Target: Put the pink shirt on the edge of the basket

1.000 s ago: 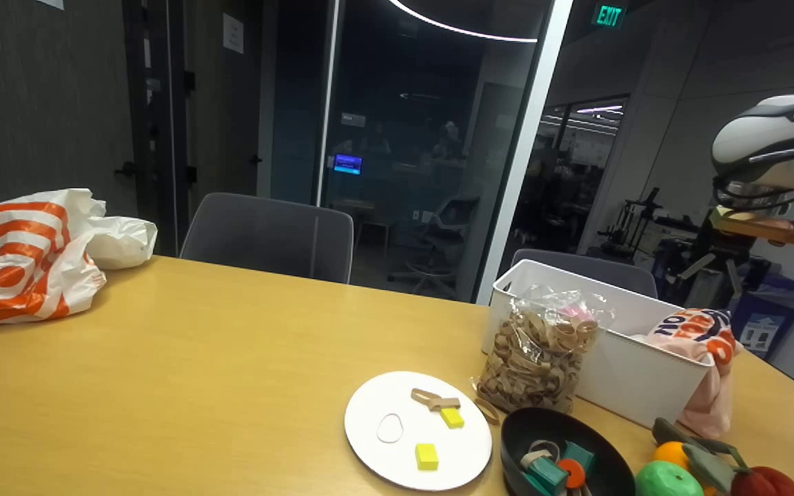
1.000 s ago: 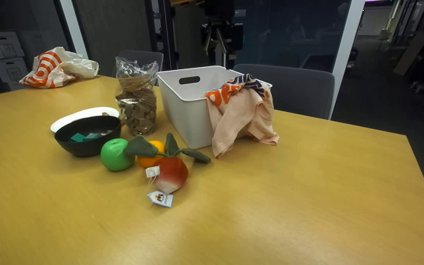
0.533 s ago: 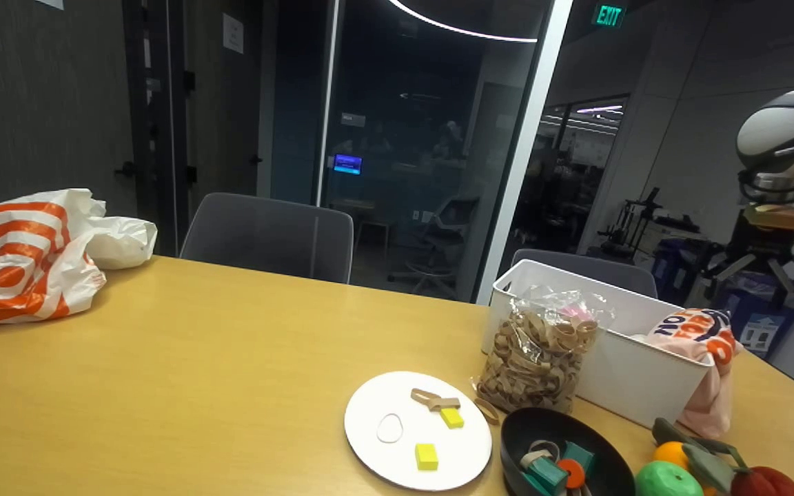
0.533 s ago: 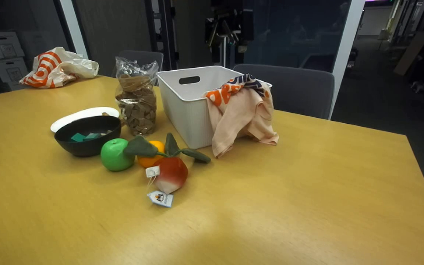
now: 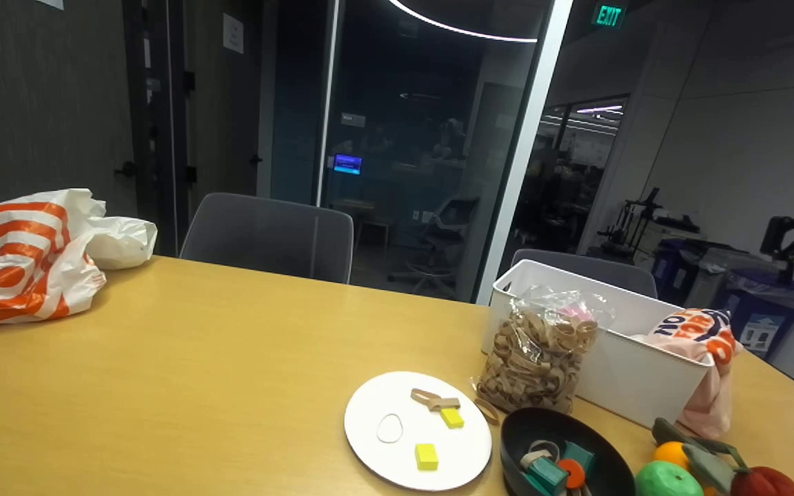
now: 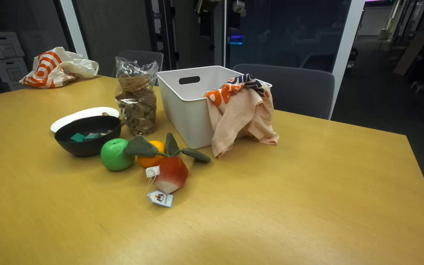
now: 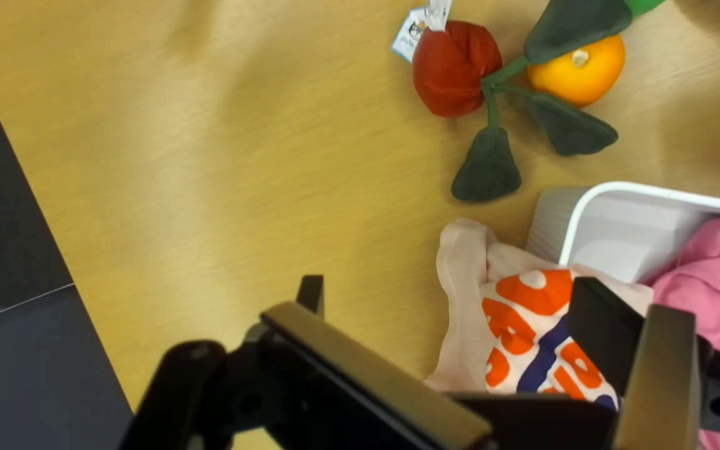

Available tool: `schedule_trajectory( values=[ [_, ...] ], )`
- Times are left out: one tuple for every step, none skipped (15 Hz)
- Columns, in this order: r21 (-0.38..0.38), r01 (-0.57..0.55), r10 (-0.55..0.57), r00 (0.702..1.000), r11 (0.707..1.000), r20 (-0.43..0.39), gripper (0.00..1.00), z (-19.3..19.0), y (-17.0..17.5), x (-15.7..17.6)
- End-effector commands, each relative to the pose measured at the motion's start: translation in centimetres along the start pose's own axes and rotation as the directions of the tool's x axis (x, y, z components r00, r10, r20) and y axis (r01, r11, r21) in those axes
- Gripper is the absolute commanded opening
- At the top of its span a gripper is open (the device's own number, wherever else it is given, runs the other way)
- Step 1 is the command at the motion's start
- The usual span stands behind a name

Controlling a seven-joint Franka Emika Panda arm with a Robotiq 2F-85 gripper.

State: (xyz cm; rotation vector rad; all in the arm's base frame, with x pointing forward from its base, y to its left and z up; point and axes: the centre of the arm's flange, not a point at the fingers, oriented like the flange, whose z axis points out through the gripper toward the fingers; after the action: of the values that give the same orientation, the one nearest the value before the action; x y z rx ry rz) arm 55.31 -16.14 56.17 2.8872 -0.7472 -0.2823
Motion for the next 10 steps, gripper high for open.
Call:
schedule_trajectory(
  values=[
    [0.037, 0.088, -0.088, 0.996, 0.995, -0.007, 1.0, -2.9, 1.8, -3.3],
    [0.049, 0.107, -0.106, 0.994, 0.993, -0.014, 1.0, -3.4, 2.1, -3.8],
    [0.055, 0.113, -0.112, 0.994, 0.992, -0.02, 1.0, -3.8, 2.5, -4.2],
    [0.06, 0.121, -0.12, 0.992, 0.991, -0.027, 1.0, -4.2, 2.8, -4.5],
    [0.062, 0.122, -0.121, 0.992, 0.991, -0.025, 1.0, -4.4, 3.0, -4.7],
    [0.061, 0.125, -0.124, 0.992, 0.99, -0.015, 1.0, -4.7, 3.2, -4.8],
    [0.041, 0.102, -0.101, 0.995, 0.994, -0.022, 1.0, -4.1, 2.5, -3.8],
    [0.042, 0.105, -0.104, 0.994, 0.994, -0.018, 1.0, -4.2, 2.7, -4.0],
    [0.042, 0.107, -0.106, 0.994, 0.993, -0.016, 1.0, -4.2, 2.8, -4.1],
    [0.042, 0.108, -0.108, 0.994, 0.993, -0.015, 1.0, -4.2, 2.8, -4.1]
  ],
)
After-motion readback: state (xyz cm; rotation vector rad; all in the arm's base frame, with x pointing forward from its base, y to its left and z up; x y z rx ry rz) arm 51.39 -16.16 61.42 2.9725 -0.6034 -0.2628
